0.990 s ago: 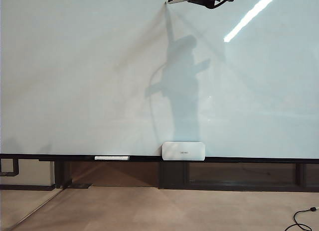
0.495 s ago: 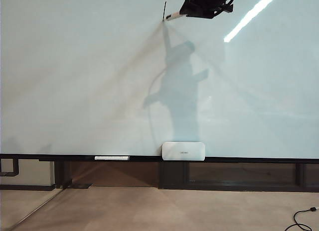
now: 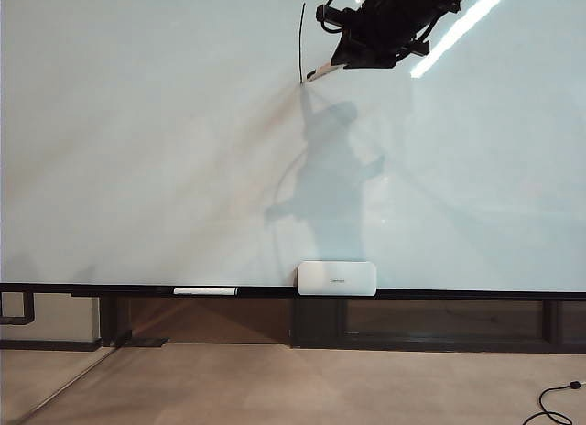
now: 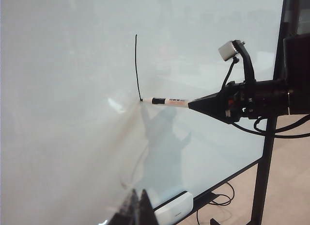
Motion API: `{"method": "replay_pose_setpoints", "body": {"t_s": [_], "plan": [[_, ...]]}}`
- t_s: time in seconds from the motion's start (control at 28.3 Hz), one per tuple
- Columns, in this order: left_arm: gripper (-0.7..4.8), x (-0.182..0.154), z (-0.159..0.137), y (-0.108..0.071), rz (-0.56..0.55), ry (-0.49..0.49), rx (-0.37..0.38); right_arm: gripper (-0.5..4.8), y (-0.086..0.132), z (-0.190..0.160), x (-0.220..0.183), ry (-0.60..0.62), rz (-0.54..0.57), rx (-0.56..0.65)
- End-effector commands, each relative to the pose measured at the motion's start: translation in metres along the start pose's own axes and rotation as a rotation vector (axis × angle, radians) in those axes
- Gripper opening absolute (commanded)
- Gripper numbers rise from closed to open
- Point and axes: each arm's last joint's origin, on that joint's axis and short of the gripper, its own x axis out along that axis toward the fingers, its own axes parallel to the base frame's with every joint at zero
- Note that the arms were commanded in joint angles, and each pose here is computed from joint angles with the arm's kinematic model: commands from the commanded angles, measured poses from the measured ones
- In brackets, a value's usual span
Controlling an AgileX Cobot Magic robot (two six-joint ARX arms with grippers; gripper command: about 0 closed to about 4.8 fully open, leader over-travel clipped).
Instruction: Reach to the right to find the marker pen, pick it up, and write the number 11 on the whiteboard.
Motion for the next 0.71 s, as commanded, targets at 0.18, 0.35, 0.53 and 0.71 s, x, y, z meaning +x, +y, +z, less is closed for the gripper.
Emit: {"method": "replay_pose_setpoints", "body": {"t_s": [0.18, 0.35, 0.53, 0.71], "plan": [[-0.06, -0.001, 0.004, -0.001, -0.03, -0.01, 0.004, -0.04, 0.019, 0.043, -0.034, -0.088, 0.001, -0.105], [-0.06, -0.001, 0.005, -0.004, -0.128, -0.027, -0.006, -0.04, 0.017, 0.054, -0.045, -0.108, -0.019, -0.119], [-0.06, -0.001, 0.007, -0.005, -0.182, -0.04, -0.028, -0.04, 0.015, 0.054, -0.045, -0.112, -0.049, -0.123], [-0.06, -0.001, 0.007, -0.005, -0.17, -0.038, -0.029, -0.04, 0.016, 0.061, -0.046, -0.175, -0.055, -0.127]]}}
